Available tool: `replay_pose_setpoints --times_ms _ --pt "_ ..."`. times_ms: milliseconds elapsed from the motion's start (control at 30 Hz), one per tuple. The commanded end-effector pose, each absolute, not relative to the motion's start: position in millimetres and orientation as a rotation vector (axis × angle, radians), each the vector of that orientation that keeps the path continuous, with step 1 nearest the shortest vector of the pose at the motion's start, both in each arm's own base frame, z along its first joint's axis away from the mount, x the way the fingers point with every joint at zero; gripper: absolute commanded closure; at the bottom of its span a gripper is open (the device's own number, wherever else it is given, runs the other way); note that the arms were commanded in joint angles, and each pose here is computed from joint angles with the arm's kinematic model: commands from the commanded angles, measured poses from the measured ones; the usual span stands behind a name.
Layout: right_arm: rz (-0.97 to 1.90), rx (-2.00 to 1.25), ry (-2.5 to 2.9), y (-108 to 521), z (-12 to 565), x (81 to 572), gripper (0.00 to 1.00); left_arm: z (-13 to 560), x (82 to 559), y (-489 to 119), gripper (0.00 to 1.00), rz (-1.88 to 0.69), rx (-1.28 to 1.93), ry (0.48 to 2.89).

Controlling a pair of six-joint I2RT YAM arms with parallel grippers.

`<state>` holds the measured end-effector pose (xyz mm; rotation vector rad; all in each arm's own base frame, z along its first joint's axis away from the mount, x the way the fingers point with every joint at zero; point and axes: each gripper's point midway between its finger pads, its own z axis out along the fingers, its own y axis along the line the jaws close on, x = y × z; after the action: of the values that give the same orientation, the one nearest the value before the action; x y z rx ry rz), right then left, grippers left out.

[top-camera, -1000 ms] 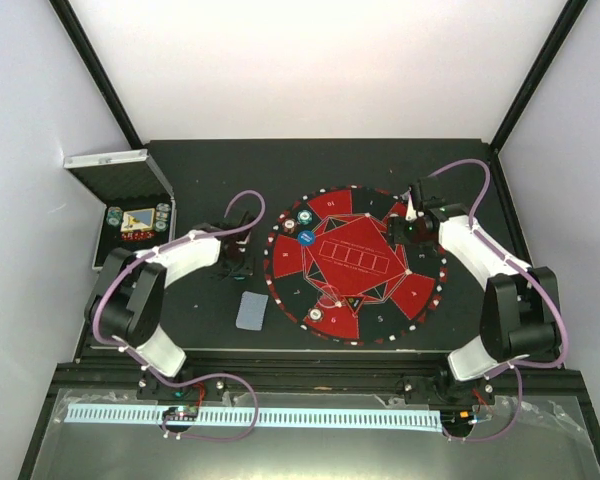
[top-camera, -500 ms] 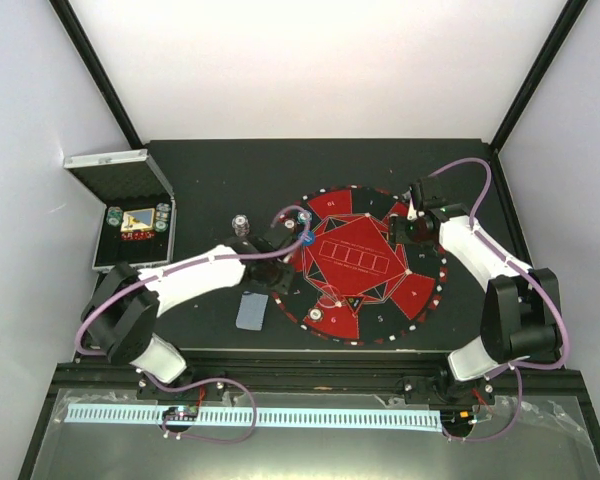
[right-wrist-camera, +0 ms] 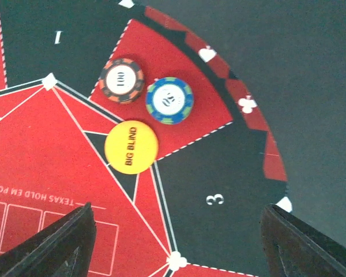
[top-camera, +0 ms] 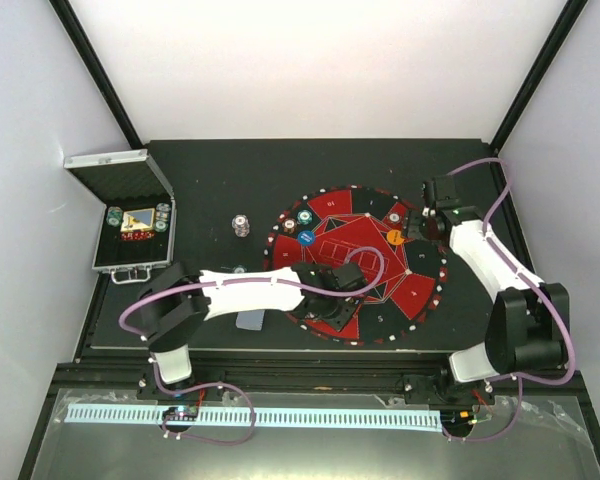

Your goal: Distribute texas hold em gaming equipment

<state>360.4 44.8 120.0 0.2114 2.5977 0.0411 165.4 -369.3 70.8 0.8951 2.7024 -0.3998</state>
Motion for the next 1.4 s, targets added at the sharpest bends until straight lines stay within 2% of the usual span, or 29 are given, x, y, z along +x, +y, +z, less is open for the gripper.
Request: replay_pose_setpoints --times_ms 0,467,733,967,1200,1367 --pt "0.008 0.303 2.539 26 130 359 0.21 62 170 -371 0.71 -0.310 0.897 2.711" --pt "0.022 0.296 2.543 24 128 355 0.21 34 172 -374 0.70 -0.258 0.932 2.735" --pt "0.029 0.288 2.545 25 128 355 0.21 36 172 -374 0.52 -0.247 0.935 2.733" --pt "0.026 0.278 2.539 25 131 355 0.21 44 171 -377 0.44 -0.261 0.949 2.716" --pt "0.024 0.265 2.531 25 135 354 0.20 103 175 -388 0.44 -0.393 0.929 2.603" --pt "0.038 0.250 2.500 26 146 354 0.20 152 207 -365 0.29 -0.355 0.850 2.499"
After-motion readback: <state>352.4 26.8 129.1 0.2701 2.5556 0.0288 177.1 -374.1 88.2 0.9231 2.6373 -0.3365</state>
